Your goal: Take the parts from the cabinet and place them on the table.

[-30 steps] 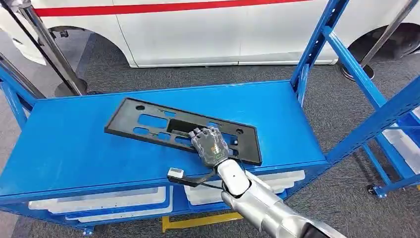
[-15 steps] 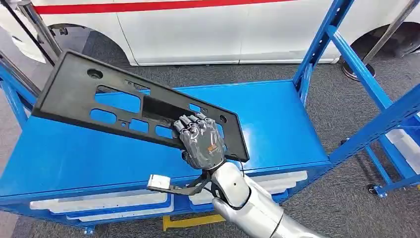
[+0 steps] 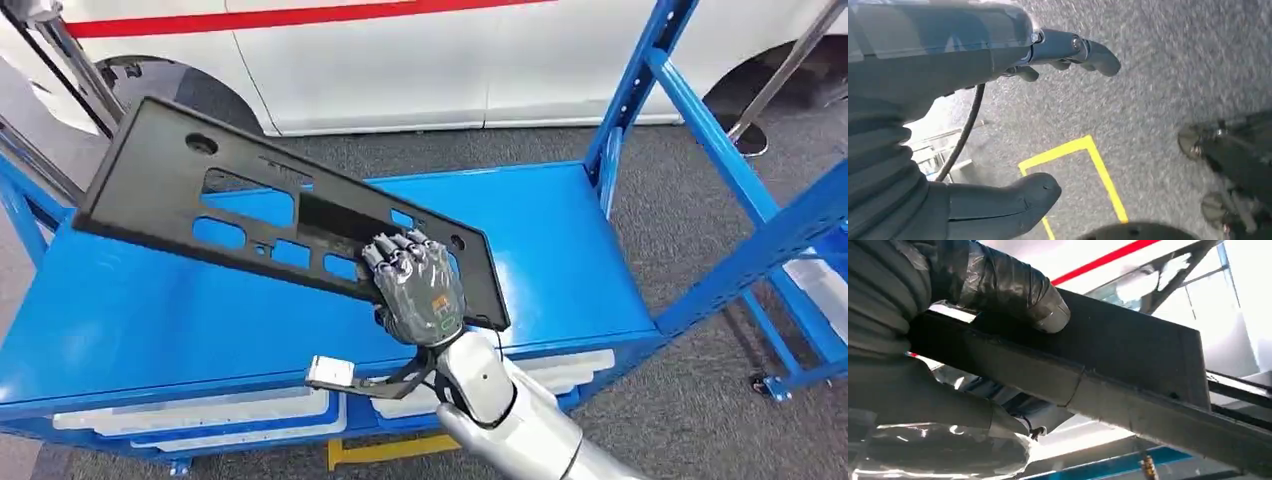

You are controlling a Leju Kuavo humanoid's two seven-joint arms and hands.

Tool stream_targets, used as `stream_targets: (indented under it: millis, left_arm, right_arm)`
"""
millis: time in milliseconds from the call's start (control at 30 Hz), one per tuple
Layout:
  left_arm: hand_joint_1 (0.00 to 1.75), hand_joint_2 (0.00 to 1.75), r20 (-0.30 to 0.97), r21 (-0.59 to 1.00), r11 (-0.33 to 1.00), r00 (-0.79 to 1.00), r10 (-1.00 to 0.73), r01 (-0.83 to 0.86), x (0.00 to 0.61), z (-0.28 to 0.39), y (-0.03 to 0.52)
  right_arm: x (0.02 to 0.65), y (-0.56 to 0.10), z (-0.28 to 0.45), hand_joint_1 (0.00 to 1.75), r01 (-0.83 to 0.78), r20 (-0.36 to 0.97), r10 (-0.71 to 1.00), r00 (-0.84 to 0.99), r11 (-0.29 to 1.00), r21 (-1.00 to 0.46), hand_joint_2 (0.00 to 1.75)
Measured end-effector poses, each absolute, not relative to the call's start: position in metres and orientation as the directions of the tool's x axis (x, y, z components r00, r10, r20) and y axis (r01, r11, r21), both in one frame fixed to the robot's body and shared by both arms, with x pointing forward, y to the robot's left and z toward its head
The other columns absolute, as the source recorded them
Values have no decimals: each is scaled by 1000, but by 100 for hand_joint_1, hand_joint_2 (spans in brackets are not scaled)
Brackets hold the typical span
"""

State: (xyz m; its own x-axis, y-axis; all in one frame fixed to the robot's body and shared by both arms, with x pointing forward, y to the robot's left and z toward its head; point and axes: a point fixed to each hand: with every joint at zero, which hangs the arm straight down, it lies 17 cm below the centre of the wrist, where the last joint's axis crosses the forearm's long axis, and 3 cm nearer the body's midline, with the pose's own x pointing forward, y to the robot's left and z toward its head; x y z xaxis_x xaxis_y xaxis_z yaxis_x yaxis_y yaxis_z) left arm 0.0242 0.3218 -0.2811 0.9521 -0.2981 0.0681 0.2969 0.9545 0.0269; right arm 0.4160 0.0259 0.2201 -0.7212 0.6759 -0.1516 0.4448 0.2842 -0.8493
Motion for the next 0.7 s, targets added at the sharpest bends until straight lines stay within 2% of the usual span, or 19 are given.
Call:
stream_targets:
  millis: [700]
  left_arm:
    - [0,175,60,25,946,944,-324,323,25,-281,318]
  right_arm:
    - [424,-8,184,175,369,-156,681,-715,177,-913,175]
